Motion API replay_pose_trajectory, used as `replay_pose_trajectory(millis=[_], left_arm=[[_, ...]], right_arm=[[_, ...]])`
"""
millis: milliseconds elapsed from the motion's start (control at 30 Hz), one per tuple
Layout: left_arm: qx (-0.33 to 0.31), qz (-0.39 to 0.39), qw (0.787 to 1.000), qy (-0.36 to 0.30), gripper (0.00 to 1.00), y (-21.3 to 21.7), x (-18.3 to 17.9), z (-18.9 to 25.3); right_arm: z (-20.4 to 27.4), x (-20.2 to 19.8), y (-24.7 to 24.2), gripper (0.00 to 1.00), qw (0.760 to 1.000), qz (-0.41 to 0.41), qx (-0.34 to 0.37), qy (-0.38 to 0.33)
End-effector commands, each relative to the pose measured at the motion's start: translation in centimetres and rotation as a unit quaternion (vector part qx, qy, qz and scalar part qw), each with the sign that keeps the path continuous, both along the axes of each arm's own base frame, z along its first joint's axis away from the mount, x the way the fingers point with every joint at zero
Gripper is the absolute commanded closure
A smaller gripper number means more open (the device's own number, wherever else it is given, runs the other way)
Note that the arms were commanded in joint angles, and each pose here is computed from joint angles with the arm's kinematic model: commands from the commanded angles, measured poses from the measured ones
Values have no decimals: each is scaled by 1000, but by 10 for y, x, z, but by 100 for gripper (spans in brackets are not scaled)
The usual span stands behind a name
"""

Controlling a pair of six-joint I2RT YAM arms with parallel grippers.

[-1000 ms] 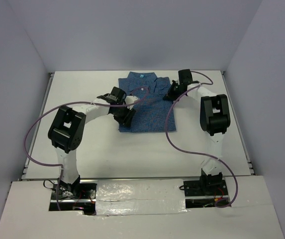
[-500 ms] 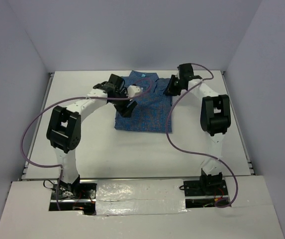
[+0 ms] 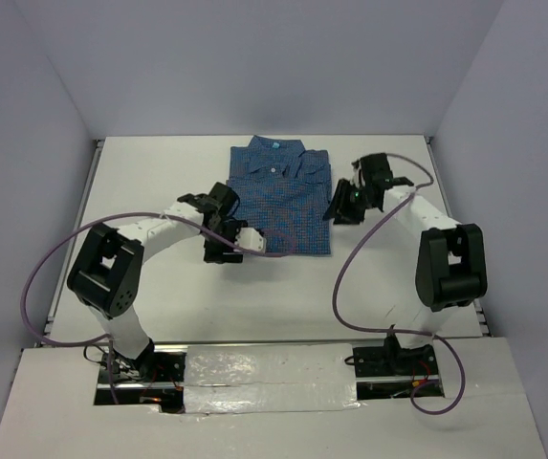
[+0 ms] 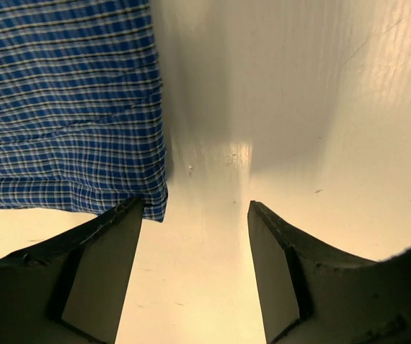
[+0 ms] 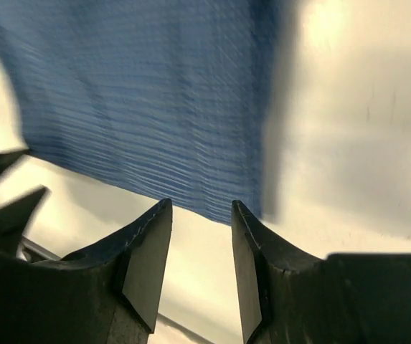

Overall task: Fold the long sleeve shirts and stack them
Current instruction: Fold the shirt

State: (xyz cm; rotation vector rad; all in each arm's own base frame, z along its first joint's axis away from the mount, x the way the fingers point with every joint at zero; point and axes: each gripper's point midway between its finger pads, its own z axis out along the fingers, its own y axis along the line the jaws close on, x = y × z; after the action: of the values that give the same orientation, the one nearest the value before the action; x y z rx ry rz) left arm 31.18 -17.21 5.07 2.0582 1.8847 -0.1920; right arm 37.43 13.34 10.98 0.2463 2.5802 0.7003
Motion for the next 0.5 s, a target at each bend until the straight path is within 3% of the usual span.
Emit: replay_pose_trajectory(millis=[0,267,467], left_arm=[[10,-26,996,-89,27,-8,30,11],[17,-27,992,-118,26,-8,35,-8],[19,-34,991,-125,28,-14,35,-22]], right_arm=[[-30,-31,1,53,999,-8,19,47],[-70,-54,0,49,996,-33,25,83],[-84,-50,8,49,994,-36,49,91]])
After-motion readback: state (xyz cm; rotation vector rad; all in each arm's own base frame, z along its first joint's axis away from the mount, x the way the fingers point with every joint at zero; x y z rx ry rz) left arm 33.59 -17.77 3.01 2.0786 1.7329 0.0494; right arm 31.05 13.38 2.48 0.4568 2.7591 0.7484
